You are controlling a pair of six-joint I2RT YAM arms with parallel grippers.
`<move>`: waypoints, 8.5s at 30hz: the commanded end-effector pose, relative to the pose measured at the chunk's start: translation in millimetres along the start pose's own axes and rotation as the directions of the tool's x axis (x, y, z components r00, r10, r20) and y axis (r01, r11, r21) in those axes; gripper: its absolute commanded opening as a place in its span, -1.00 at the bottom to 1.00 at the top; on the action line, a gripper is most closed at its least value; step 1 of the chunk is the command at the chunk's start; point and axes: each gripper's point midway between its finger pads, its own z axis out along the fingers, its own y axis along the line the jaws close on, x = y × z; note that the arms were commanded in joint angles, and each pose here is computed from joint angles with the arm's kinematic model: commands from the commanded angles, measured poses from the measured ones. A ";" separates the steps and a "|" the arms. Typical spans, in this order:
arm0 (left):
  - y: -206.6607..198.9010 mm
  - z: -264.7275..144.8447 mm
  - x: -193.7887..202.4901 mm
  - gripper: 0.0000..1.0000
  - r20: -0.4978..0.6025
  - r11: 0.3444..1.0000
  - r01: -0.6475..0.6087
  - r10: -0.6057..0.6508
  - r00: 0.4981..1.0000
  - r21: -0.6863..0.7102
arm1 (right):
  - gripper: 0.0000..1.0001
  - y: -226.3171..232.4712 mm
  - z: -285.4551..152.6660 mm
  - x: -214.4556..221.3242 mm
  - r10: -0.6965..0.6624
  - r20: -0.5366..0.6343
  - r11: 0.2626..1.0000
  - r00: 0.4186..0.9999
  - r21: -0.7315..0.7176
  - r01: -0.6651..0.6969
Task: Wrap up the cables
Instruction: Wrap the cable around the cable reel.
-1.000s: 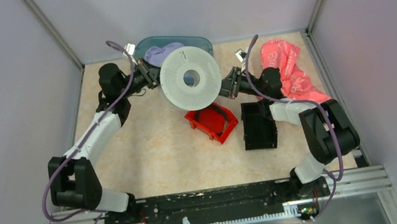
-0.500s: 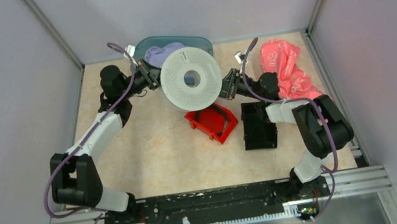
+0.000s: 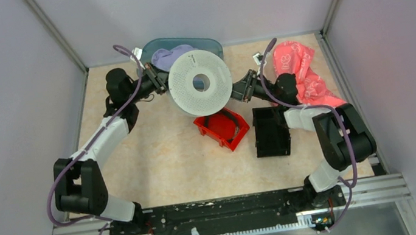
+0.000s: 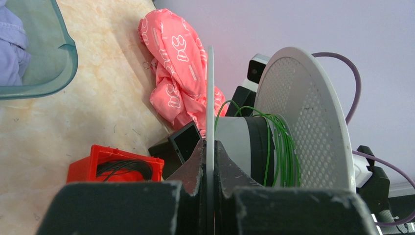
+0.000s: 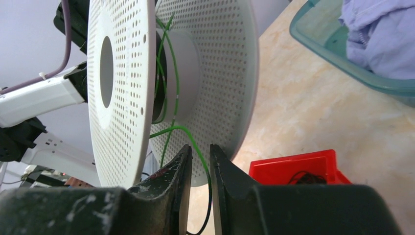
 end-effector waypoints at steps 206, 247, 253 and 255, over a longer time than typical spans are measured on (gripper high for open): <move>47.9 6.1 15.4 -1.00 -0.042 0.868 0.455 -0.472 0.881 -0.198 | -0.69 16.6 38.0 58.2 -0.803 -0.562 -0.146 -0.200 -0.140 0.979; 63.5 -7.3 -15.0 -1.00 0.026 0.874 0.446 -0.450 0.893 -0.194 | 0.13 66.0 -15.2 -9.9 -0.875 -0.375 0.335 0.305 -0.016 0.942; 65.6 -9.5 -22.9 -1.00 0.037 0.903 0.348 -0.351 0.936 -0.252 | 0.13 55.7 -23.5 -32.5 -0.845 -0.375 0.382 0.380 0.072 0.921; 69.1 -12.5 -26.3 -1.00 0.038 0.910 0.287 -0.289 0.957 -0.300 | 0.14 49.4 -25.3 -41.8 -0.821 -0.376 0.418 0.430 0.119 0.901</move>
